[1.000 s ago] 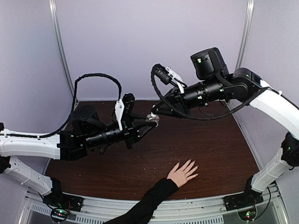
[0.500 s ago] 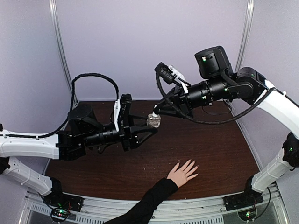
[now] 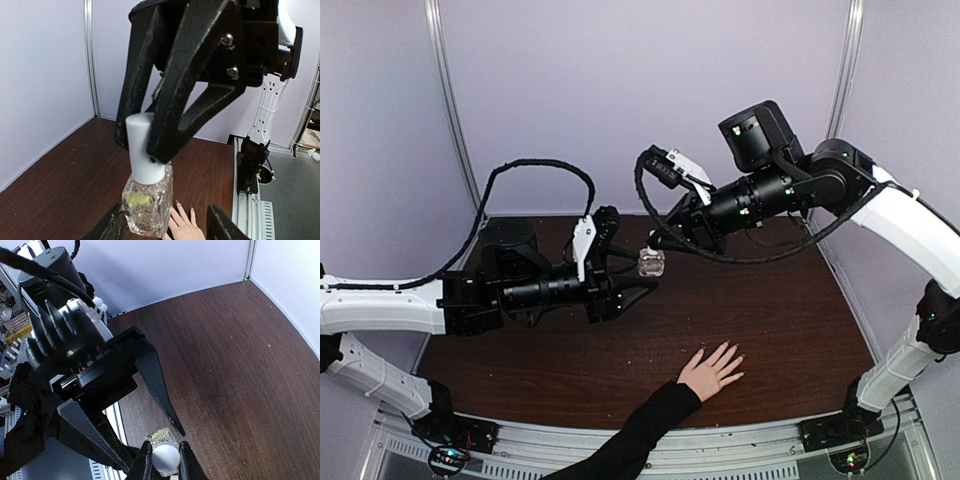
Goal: Paint the nails
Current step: Unscrew the nail polish bottle cap from the nail polish bottle.
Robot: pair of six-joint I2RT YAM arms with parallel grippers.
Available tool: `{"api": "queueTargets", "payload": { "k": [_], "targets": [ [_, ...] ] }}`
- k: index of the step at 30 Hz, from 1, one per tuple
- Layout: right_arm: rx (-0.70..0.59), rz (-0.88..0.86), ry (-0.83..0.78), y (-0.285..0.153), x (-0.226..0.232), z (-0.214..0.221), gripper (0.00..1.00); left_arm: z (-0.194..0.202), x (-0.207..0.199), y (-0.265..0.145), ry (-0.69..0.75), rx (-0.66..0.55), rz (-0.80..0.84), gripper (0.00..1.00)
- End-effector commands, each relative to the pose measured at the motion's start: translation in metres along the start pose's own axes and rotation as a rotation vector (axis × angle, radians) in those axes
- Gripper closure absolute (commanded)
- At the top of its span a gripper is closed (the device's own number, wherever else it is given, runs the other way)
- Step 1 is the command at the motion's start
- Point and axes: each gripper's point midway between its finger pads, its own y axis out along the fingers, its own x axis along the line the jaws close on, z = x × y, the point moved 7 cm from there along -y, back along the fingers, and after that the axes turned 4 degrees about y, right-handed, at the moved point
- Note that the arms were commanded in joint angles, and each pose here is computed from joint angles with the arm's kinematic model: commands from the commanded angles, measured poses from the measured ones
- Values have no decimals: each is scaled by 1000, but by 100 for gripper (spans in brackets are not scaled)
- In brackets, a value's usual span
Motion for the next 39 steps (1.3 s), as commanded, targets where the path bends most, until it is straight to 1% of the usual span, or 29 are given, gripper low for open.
{"api": "queueTargets", "payload": {
  "k": [1, 2, 4, 6, 12, 17, 20, 22, 27, 32, 34, 36, 39],
  "targets": [
    [-16, 12, -13, -5, 1, -7, 100, -17, 2, 6, 18, -39, -8, 44],
    [-15, 10, -14, -4, 1, -7, 100, -18, 3, 8, 17, -37, -8, 45],
    [-12, 6, -15, -4, 1, -7, 100, -16, 4, 13, 14, -27, -14, 49],
    [-12, 6, -16, -4, 1, -7, 100, -17, 5, 15, 12, -25, -25, 59],
    [-9, -7, -18, -4, 2, -6, 100, -17, 6, 18, -1, -33, -24, 77],
    [-15, -45, -35, -3, 6, -4, 100, -15, 3, 19, -7, -38, 0, 99],
    [-34, -98, -55, -5, 12, -4, 100, -15, 0, 16, -1, -60, 29, 100],
    [-49, -149, -73, -8, 18, -4, 100, -17, -4, 11, 6, -98, 61, 100],
    [-79, -294, -125, -14, 33, -5, 100, -27, -18, 3, 34, -172, 206, 100],
    [-94, -428, -182, -21, 47, -4, 100, -32, -34, -1, 44, -212, 364, 100],
    [-102, -490, -205, -24, 53, -3, 100, -34, -37, -2, 45, -217, 405, 100],
    [-108, -513, -215, -25, 56, -3, 95, -33, -38, -1, 42, -212, 415, 100],
    [-110, -488, -208, -26, 54, -4, 86, -32, -35, -1, 40, -206, 378, 100]
  ]
}}
